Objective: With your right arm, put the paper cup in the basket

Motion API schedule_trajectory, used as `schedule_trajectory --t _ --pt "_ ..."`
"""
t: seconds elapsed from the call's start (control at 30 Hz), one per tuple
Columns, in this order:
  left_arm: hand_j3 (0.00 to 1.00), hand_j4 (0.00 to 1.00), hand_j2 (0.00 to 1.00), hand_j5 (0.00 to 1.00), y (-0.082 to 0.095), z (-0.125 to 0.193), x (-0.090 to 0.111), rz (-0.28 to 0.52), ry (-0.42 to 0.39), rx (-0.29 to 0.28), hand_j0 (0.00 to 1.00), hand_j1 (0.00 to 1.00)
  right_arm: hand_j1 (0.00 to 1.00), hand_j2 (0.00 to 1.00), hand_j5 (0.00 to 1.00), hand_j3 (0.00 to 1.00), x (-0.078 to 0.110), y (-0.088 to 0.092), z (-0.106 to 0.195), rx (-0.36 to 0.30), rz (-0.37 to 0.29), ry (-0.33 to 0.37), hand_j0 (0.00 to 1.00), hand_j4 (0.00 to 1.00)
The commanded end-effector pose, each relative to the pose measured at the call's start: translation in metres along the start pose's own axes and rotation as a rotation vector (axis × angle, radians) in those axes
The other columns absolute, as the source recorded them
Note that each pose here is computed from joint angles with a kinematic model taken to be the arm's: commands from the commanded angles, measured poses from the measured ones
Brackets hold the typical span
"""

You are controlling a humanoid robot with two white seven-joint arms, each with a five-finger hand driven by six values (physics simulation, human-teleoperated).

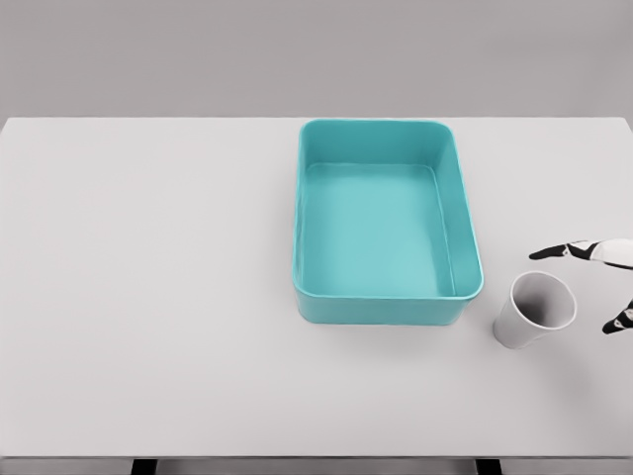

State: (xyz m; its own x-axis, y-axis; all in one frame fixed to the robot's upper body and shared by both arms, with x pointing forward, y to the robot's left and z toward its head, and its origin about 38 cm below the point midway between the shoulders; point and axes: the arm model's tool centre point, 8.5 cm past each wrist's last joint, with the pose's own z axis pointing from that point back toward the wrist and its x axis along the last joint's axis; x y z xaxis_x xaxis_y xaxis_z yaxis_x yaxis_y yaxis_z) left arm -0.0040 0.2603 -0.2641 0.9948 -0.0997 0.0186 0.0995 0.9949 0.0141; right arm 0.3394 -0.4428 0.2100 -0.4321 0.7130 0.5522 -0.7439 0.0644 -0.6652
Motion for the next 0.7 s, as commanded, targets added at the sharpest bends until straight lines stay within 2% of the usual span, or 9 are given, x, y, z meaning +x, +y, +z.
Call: schedule_trajectory --t 0.0,0.67 --pt "1.0 1.0 1.0 1.0 0.0 0.0 0.0 0.0 0.0 0.0 1.0 1.0 1.0 1.0 1.0 1.0 0.001 0.001 -0.004 -0.004 -0.009 -0.012 1.0 1.0" --pt "1.0 1.0 1.0 1.0 0.0 0.0 0.0 -0.001 0.0 0.0 1.0 1.0 1.0 1.0 1.0 1.0 0.014 0.013 -0.026 0.038 0.011 -0.073 1.0 1.0"
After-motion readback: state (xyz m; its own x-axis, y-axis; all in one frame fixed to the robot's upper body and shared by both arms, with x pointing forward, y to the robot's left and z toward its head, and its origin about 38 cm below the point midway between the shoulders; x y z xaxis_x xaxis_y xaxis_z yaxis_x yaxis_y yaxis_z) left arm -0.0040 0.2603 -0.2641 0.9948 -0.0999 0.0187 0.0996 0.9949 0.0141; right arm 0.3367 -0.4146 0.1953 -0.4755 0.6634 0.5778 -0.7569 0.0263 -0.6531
